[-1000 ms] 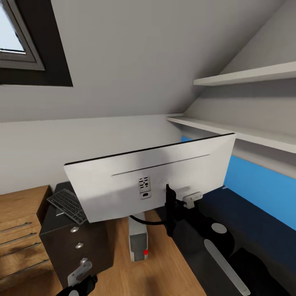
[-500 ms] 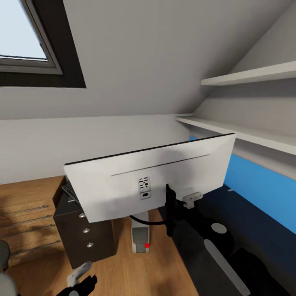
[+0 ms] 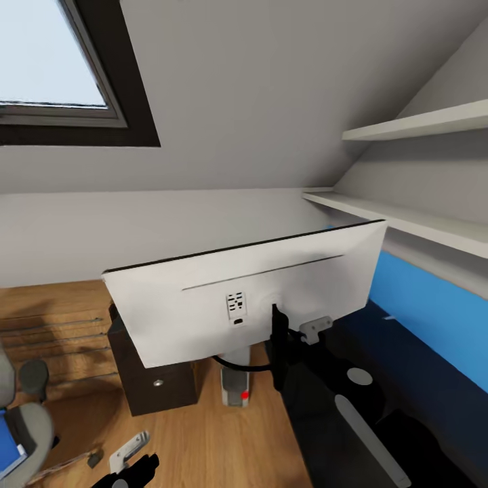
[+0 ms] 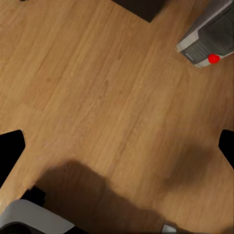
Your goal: In the bedroom, organize the workspace by keeping the computer under the desk, ensuring the monitor is on the desk, placing the keyboard on the desk next to the monitor, placing the mouse on the desk next to the keyboard, moving the folder from the swivel chair onto the desk next to the mouse, stacking the notebook on top of the folder with the pen on top of the notebook, and positioning the swivel chair next to the desk.
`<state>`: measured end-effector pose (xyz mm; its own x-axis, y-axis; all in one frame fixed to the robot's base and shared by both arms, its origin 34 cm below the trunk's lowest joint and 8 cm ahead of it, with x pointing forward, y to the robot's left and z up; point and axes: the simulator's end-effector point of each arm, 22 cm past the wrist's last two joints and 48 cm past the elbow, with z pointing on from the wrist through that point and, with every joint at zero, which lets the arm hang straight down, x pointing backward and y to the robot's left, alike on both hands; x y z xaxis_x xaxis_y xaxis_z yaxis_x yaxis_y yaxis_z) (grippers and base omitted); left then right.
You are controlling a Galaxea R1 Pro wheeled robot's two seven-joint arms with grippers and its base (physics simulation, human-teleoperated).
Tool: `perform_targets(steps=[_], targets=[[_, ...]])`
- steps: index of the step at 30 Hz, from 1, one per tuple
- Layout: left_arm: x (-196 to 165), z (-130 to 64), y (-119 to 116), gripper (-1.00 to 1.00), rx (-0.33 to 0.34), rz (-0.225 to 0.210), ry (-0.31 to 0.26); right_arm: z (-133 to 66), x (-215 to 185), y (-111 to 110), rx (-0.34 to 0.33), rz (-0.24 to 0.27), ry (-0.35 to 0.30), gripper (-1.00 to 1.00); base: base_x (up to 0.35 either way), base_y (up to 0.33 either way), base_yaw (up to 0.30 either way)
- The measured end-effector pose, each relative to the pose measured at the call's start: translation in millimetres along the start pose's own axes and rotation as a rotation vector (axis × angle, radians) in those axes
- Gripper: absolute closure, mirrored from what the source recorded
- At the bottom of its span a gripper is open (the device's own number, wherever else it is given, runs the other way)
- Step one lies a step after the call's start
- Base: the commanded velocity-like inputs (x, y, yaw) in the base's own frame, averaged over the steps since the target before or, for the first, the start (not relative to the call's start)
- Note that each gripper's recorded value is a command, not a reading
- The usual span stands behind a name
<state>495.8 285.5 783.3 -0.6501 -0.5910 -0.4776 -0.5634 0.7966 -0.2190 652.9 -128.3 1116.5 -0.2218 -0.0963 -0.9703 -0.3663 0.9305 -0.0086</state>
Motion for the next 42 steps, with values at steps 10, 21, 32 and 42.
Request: perform_targets(steps=[10, 21, 32, 42], targets=[[-1, 0.0, 0, -1.0, 0.001, -0.002, -0.001, 1.0, -1, 6, -0.01, 0.011, -0.003, 1.0, -0.261, -0.244, 0.087], [-2, -0.4, 0, -1.0, 0.005, -0.008, -0.003, 0.2, -1, 13, -0.039, 0.01, -0.005, 1.0, -0.123, -0.112, 0.003], [-3, -0.8, 0, -1.0, 0.007, -0.012, -0.004, 0.2, -1, 14, -0.044, 0.01, -0.005, 1.0, -0.005, -0.007, 0.0], [-3, -1.3, -3, -1.0, 0.007, -0.006, -0.006, 0.6, -1, 14, -0.044, 0.01, -0.003, 1.0, -0.149, -0.188, 0.0]])
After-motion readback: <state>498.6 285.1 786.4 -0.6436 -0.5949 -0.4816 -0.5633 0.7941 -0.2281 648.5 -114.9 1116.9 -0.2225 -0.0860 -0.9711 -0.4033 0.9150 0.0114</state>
